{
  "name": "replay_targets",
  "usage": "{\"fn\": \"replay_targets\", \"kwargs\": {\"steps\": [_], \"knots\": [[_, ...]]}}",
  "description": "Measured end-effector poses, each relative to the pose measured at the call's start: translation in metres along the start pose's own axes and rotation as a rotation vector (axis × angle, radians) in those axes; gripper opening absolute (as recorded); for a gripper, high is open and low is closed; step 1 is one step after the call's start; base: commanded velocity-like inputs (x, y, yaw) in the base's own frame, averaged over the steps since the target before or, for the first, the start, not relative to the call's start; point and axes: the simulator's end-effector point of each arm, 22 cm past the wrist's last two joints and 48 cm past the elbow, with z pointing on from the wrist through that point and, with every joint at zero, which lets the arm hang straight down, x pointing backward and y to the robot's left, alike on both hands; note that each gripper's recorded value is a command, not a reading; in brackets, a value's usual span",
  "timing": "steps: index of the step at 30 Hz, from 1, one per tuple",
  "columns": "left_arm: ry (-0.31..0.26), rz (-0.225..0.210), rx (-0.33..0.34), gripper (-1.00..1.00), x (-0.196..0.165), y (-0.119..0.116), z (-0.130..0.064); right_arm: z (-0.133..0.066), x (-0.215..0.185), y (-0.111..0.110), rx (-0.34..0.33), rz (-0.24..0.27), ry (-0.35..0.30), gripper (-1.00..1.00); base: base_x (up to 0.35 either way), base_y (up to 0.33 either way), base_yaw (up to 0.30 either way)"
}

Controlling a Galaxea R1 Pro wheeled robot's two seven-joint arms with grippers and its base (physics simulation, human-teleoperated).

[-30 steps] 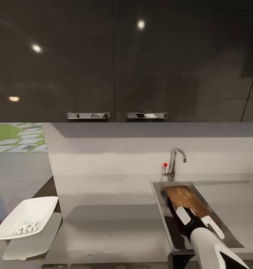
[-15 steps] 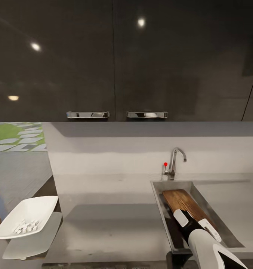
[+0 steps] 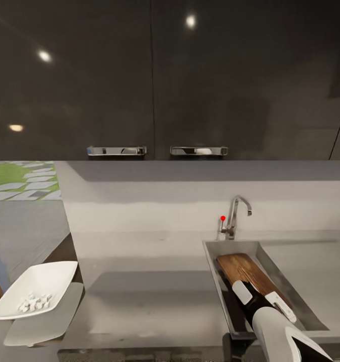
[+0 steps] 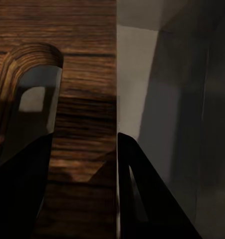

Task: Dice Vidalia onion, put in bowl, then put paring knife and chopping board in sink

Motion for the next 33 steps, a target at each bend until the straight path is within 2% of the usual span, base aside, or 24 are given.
{"fn": "replay_targets", "kwargs": {"steps": [33], "knots": [[0.052,0.009,-0.002,1.00,0.021,0.001,-0.001,0.015,0.014,0.002,0.012,-0.018,0.016,-1.00,0.000,0.000,0.000]]}}
